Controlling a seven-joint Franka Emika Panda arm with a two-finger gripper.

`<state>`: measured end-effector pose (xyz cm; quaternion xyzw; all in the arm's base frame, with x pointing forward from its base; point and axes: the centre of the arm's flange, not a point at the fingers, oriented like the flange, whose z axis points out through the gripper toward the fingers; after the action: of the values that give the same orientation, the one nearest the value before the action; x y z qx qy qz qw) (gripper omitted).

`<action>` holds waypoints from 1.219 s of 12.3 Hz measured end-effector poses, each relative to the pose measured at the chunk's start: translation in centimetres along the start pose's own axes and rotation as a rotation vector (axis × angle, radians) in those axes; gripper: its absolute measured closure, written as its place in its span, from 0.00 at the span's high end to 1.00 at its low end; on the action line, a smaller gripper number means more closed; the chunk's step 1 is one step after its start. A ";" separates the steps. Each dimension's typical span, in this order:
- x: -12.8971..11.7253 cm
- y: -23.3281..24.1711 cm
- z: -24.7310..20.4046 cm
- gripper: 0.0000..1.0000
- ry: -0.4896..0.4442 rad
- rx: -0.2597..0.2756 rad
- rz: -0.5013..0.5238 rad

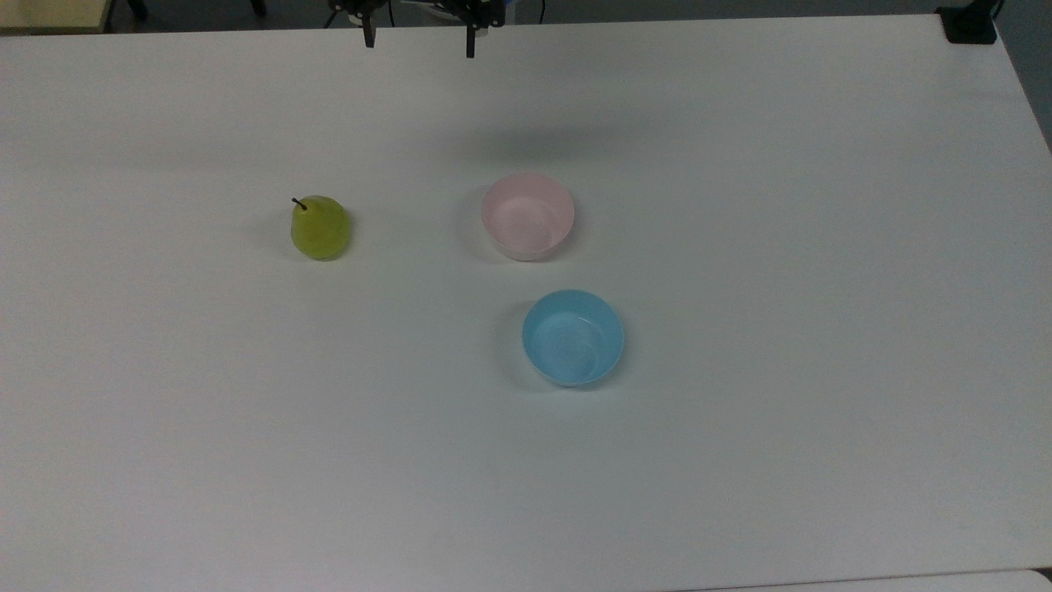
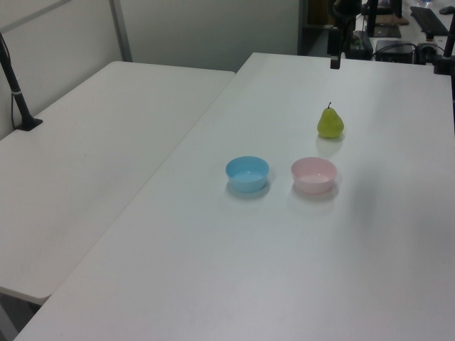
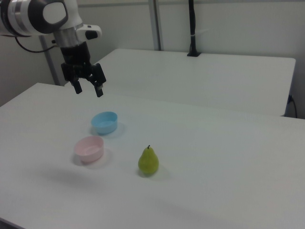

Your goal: Place the pear in the bowl

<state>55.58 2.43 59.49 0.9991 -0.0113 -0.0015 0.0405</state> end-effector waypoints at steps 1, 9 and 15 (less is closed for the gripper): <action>0.1 0.8 0.2 1.00 -0.003 0.000 -0.005; 2.4 10.5 6.3 1.00 -0.066 0.008 -0.051; 5.0 12.9 17.2 1.00 -0.093 -0.016 -0.080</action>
<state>60.21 -11.95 43.38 0.9973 0.0269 -0.0497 0.0477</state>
